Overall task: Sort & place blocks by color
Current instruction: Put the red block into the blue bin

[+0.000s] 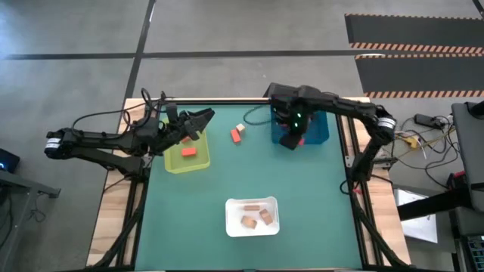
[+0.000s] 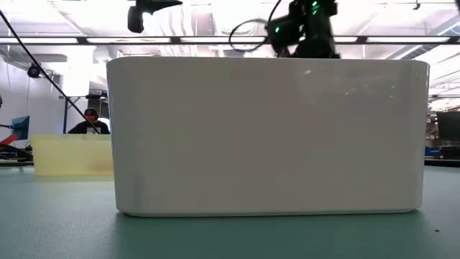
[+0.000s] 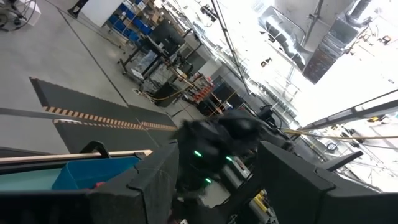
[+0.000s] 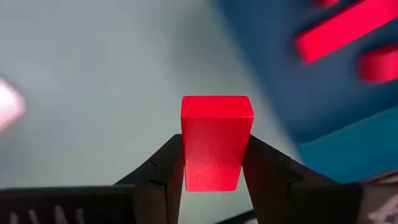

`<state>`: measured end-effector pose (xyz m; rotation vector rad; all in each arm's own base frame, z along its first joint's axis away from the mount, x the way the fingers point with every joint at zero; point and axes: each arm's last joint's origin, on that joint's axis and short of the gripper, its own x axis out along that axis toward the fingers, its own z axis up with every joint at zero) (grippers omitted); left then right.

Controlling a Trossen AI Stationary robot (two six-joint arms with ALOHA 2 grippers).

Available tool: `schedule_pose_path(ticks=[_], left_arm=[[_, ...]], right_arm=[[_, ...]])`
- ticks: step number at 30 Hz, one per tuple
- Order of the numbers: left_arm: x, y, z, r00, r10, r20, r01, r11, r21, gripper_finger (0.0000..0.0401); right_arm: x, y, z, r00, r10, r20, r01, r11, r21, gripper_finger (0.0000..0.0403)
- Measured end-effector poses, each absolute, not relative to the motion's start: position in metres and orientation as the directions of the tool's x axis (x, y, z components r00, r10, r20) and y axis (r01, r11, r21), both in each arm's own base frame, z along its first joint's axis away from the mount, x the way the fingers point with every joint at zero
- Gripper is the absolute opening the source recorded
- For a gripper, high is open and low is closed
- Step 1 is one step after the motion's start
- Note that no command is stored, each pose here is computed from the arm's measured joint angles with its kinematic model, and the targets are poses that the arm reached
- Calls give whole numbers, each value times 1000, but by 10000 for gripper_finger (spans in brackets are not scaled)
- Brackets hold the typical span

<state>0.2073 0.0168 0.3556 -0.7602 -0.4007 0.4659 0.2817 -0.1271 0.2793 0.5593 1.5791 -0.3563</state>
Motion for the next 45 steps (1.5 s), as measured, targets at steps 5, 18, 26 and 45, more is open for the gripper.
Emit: schedule_pose_path(ticks=[5, 18, 26, 45], left_arm=[[207, 17, 356, 823, 540, 177, -256, 630, -733, 203], [207, 17, 356, 810, 559, 177, -267, 621, -737, 203], [206, 18, 356, 792, 585, 173, -287, 607, -741, 203], [206, 18, 356, 792, 586, 171, -292, 610, -736, 203]], right_arm=[[287, -164, 273, -58, 119, -991, 420, 904, 84, 125], [272, -203, 261, -131, 62, -989, -14, 998, 64, 125], [255, -222, 247, -129, 75, -989, -31, 996, 80, 125], [228, -228, 191, -224, 70, -972, 54, 997, 59, 125]])
